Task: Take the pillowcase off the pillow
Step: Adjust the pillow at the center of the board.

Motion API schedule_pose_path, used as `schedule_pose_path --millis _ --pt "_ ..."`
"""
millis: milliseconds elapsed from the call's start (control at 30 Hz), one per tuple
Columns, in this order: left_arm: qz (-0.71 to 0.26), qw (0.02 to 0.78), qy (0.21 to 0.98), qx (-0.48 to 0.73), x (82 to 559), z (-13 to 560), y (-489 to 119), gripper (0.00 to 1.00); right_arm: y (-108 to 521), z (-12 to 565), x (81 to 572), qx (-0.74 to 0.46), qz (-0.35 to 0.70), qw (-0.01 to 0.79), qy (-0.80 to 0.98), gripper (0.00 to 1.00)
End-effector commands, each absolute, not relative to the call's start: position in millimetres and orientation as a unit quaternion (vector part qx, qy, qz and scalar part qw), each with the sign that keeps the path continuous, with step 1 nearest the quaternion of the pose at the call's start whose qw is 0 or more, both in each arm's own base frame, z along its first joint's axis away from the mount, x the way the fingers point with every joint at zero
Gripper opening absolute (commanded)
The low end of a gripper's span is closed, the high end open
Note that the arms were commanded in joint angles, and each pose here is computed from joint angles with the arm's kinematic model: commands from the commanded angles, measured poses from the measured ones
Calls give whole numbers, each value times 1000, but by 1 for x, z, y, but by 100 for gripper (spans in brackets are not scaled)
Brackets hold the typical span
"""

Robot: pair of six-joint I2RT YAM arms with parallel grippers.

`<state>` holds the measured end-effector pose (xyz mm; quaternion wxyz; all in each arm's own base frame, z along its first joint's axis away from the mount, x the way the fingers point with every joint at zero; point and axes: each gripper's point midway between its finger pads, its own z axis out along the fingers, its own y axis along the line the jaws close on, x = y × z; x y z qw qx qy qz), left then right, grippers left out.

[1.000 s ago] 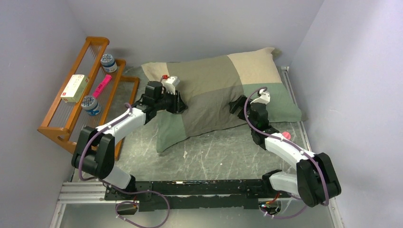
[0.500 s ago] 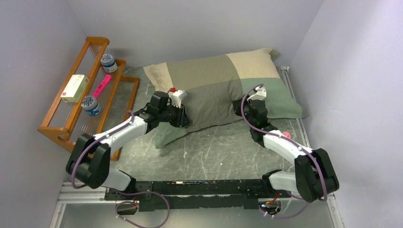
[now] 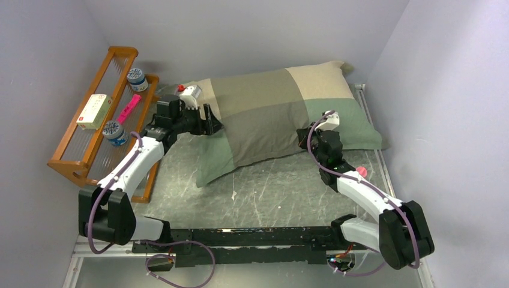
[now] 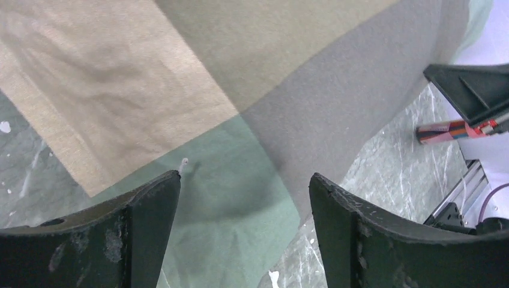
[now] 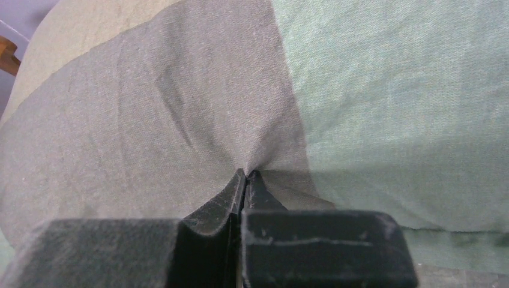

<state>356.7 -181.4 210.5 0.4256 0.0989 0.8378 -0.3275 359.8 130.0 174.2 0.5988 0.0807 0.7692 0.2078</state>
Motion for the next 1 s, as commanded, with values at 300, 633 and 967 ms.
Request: schedule_pose_path --millis 300,633,967 --pt "-367 422 828 15 407 213 -170 96 135 184 342 50 234 616 750 0" --pt "-492 364 790 22 414 199 -218 90 137 180 340 36 234 615 752 0" --pt "-547 333 766 51 394 193 -267 59 136 183 340 30 229 616 753 0"
